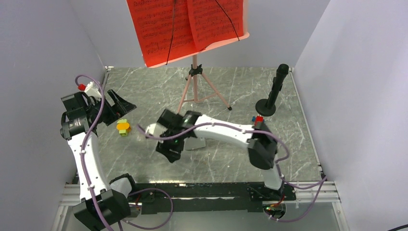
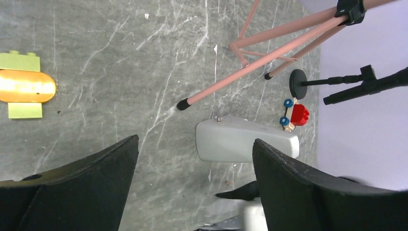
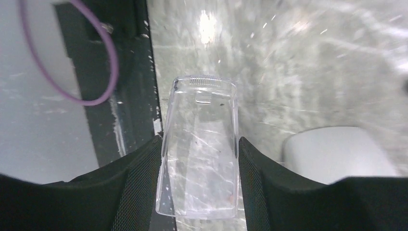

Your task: Pack up the instrument practice props

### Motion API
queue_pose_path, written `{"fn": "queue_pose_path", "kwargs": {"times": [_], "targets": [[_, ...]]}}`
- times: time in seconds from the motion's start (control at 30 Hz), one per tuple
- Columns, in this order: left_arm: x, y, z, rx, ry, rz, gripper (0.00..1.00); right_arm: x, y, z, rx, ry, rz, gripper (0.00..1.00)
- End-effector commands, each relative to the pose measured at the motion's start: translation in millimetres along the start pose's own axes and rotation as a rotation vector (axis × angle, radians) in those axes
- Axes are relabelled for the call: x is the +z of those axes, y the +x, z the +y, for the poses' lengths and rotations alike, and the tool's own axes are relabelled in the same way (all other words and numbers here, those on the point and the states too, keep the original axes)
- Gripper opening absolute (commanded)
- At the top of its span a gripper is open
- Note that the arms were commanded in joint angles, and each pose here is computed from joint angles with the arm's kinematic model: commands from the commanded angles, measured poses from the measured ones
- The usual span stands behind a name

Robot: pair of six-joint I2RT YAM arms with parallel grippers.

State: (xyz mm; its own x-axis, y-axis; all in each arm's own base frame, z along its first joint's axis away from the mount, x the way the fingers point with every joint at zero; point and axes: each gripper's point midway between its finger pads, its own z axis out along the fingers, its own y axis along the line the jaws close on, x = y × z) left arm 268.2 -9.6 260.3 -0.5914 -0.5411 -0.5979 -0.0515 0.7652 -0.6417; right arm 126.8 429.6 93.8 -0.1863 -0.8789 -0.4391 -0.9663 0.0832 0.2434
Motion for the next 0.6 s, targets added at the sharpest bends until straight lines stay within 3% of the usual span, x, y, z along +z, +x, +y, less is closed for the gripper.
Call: {"fn": "queue_pose_path", "kwargs": {"times": [0.0,0.13,0.33,0.47,0.57], "targets": [[-5.1,-23.8,-13.3,0.140,0.049,-0.061,0.91,-104.5,-60.0,3.9,-0.150,-0.064,-0.319,0.00],[1.3,-16.8,-10.6,0.195,0.089,-0.028,0.90,-174.1,-73.9,1.5,-0.147,-0.106,-0.501,0.00],[25.7,32.3,-7.1,0.333,0.176,0.133,0.89,-267.4,-74.7,3.8,-0.129,-0.029,-0.722,0.00],[30.9,69.5,-43.2,0.520,0.317,0.202,0.91,-315.0,-74.2,-7.4,-0.136,0.130,-0.879,0.00],[22.8,90.1,-76.4,0.680,0.467,0.167,0.92,-342.7,-69.6,-10.4,-0.169,0.274,-1.015,0.00]]}}
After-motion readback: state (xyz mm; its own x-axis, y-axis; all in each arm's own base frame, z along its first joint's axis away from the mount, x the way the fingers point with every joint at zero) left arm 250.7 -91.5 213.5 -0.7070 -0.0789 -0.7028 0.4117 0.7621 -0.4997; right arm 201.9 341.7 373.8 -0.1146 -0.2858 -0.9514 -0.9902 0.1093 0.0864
